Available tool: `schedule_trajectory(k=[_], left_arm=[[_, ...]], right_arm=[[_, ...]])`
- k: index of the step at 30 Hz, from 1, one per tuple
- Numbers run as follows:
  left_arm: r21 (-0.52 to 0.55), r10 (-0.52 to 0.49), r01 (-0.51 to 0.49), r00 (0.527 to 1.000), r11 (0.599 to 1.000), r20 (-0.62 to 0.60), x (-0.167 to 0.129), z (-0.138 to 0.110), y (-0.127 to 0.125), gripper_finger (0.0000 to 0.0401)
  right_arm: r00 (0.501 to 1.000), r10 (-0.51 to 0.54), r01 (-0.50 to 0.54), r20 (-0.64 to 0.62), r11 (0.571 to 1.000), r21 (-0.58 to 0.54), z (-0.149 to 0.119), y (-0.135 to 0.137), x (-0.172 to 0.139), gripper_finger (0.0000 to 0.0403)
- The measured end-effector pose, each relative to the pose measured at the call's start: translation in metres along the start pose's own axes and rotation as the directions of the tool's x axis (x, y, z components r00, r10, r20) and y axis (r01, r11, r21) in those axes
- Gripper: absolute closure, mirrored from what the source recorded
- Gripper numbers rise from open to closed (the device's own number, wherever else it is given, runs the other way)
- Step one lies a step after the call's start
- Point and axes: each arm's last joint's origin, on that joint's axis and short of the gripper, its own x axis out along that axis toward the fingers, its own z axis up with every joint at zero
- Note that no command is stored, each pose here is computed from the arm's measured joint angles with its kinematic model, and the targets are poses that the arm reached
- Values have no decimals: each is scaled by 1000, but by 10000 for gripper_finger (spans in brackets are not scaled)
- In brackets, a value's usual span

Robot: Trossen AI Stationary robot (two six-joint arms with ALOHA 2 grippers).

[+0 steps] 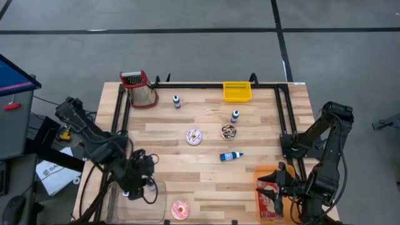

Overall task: Pick & Place Food Item
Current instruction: Put the violet food coloring bottle into the transparent bin

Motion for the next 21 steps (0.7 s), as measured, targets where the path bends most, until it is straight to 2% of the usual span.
schedule_trajectory(k=[8,15,21], left_arm=[[-34,56,-56,998,998,3,0,-20,-12,294],[-62,135,-138,990,989,-44,14,-38,-24,294],[-89,165,-170,984,981,-60,26,-56,-40,294]], right_arm=[[1000,-4,4,1,1000,1,1,0,1,205],[1000,6,-6,-1,1000,-1,-1,0,-1,205],[1000,8,-8,3,1000,3,0,1,-1,205]])
